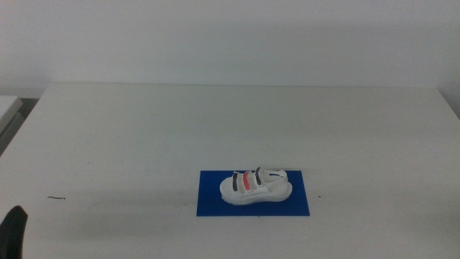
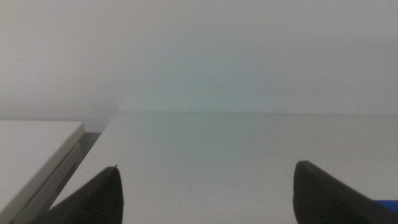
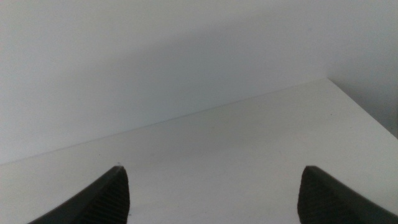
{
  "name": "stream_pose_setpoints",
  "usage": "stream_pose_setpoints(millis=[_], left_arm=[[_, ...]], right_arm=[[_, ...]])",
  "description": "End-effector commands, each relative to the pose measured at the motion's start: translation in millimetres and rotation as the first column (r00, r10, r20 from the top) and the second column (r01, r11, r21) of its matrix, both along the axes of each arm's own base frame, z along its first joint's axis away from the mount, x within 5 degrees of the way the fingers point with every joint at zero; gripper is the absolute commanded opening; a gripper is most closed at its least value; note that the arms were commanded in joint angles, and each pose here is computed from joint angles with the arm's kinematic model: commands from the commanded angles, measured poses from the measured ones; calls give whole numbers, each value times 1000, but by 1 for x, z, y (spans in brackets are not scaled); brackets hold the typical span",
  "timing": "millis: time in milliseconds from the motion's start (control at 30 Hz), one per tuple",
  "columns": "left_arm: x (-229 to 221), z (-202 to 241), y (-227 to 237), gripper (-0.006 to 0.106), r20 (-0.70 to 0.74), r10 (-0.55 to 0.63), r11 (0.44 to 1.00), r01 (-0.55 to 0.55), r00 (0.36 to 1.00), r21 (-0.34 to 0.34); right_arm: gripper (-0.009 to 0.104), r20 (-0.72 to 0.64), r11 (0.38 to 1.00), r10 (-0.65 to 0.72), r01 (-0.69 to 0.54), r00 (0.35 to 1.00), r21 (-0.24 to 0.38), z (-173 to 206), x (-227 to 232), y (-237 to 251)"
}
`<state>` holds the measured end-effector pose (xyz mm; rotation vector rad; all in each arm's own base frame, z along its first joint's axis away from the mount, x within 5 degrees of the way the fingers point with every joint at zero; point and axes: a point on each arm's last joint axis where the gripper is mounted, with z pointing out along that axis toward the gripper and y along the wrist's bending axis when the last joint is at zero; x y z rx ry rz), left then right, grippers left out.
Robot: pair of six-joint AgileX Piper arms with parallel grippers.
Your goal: Use one arm to grab the shoe from the table and place it on the mat.
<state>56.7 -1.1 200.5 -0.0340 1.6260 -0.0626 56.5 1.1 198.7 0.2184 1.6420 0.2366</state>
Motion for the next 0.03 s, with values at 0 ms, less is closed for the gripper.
stream_pose_setpoints(millis=[0], left_arm=[[0, 0, 0, 94, 4, 0, 1000, 0, 1000, -2]], right_arm=[[79, 11, 1000, 2, -2, 1000, -11, 0, 0, 0]])
